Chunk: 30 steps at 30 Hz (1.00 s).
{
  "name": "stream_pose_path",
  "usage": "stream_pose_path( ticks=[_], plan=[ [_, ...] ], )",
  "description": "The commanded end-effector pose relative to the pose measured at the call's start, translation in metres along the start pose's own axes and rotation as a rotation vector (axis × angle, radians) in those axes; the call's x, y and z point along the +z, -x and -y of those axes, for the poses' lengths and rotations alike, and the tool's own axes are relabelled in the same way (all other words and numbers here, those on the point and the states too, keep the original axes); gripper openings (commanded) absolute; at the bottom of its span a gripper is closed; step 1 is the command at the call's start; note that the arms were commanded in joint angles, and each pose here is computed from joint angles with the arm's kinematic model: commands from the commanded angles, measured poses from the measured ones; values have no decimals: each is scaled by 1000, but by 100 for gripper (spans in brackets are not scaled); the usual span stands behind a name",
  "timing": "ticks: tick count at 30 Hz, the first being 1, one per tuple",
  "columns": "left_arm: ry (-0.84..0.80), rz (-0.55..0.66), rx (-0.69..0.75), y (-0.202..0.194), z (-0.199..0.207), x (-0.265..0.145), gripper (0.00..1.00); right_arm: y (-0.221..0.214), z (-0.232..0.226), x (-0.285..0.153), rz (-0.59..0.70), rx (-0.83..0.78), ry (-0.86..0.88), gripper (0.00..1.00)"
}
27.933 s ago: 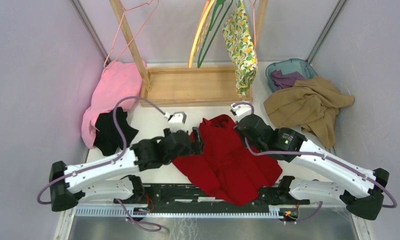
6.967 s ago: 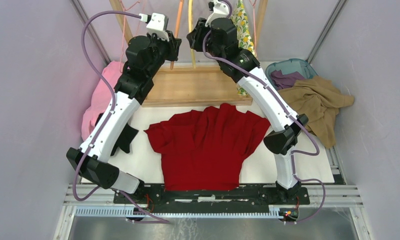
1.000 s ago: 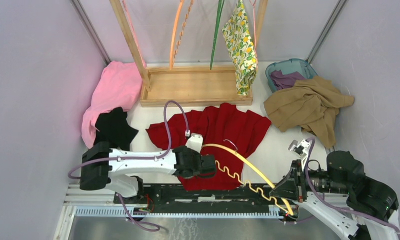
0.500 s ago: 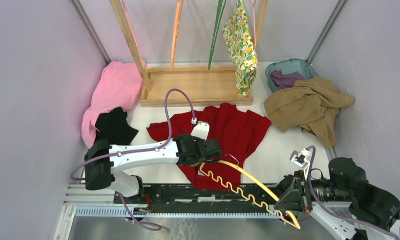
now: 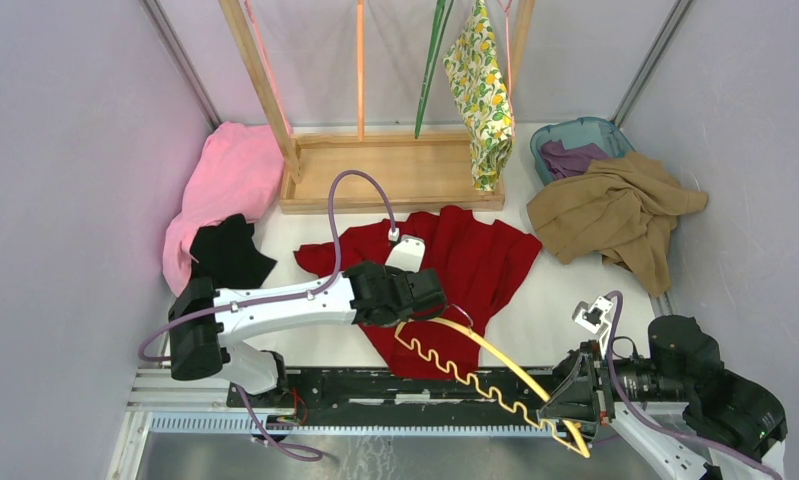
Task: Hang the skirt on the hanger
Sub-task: Hang the skirt on the hanger.
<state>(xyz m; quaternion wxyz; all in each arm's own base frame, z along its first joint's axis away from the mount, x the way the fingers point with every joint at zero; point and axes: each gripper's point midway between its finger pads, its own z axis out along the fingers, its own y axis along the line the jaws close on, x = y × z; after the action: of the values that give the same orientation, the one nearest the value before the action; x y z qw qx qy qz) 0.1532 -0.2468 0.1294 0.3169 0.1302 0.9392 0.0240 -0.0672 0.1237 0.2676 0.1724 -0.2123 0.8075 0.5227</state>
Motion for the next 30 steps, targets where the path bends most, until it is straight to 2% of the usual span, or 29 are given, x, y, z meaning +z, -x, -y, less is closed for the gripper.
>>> stream_pose_path(
  ticks=[1,11,30],
  plan=[
    [-19,67,-5,24,5,-5,7,8,-20,-6,29,-91,71,1],
    [-24,72,-9,26,0,-6,6,-2,-29,-20,4,-105,58,1],
    [-110,84,-12,34,5,-23,3,2,13,4,-31,-88,-50,1]
  ],
)
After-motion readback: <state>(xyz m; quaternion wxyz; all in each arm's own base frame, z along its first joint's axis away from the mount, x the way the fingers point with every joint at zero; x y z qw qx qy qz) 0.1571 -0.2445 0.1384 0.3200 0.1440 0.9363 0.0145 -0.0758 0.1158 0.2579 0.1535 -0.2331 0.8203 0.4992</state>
